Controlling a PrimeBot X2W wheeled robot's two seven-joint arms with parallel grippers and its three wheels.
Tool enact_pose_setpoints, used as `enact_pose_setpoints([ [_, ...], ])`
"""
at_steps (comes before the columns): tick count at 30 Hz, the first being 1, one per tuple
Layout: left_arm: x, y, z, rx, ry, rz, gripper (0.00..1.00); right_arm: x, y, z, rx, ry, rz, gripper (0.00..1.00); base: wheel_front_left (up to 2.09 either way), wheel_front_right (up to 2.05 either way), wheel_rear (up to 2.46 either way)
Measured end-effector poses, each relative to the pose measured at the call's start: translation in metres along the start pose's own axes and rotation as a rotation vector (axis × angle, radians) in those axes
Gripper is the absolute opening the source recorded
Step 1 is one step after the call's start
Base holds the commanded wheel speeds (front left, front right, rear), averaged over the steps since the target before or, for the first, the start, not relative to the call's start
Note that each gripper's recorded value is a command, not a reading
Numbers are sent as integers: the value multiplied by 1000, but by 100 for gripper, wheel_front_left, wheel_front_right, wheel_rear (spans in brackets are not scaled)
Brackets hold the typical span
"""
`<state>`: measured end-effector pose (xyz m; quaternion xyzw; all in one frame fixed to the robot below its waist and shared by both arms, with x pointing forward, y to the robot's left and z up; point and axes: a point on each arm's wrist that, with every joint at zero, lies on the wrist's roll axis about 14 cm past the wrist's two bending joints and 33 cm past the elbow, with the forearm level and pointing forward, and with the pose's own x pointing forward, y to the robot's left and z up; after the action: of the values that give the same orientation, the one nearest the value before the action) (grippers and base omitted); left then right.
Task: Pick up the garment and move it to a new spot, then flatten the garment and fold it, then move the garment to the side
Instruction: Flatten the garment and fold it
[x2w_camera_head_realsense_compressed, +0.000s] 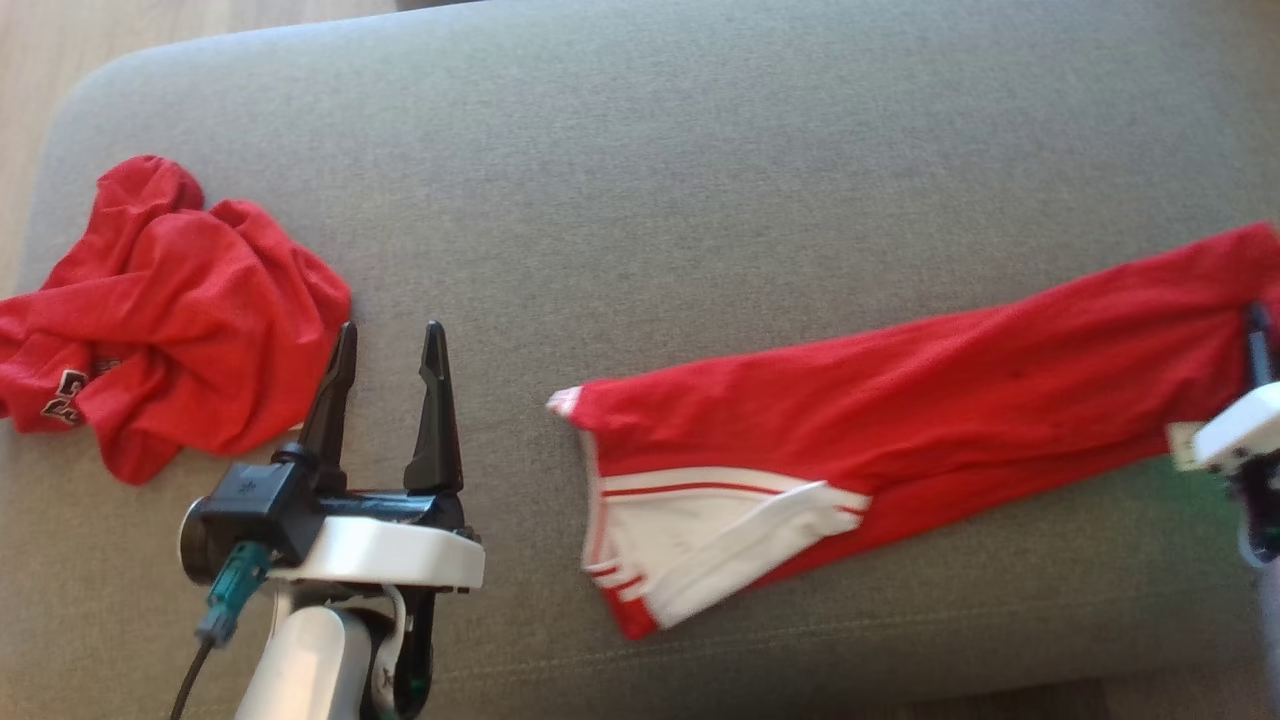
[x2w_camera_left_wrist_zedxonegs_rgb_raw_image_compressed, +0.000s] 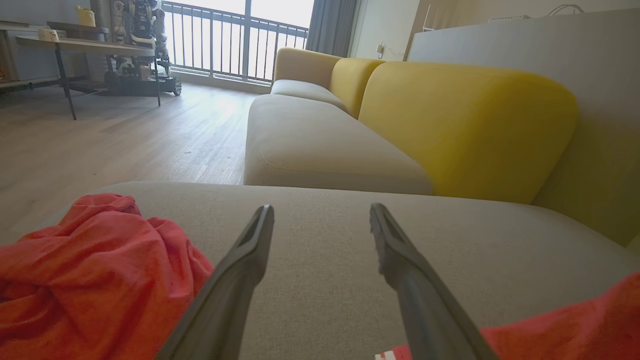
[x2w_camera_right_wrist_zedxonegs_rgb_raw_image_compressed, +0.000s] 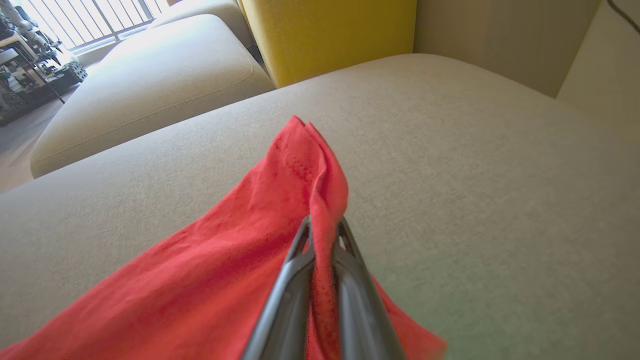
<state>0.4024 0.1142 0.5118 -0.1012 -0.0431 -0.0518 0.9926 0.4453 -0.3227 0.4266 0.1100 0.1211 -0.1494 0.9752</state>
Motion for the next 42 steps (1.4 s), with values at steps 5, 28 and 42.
enact_pose_setpoints([
  [5,-4,6,5,-5,-10,29,100,8,-9,12,-55,1,-21,0,0,0,0],
  [28,-13,-11,24,-23,-59,4,100,-50,132,3,10,55,369,0,0,0,0],
  [42,-22,-4,31,-14,-76,32,100,-139,226,-2,263,195,714,0,0,0,0],
])
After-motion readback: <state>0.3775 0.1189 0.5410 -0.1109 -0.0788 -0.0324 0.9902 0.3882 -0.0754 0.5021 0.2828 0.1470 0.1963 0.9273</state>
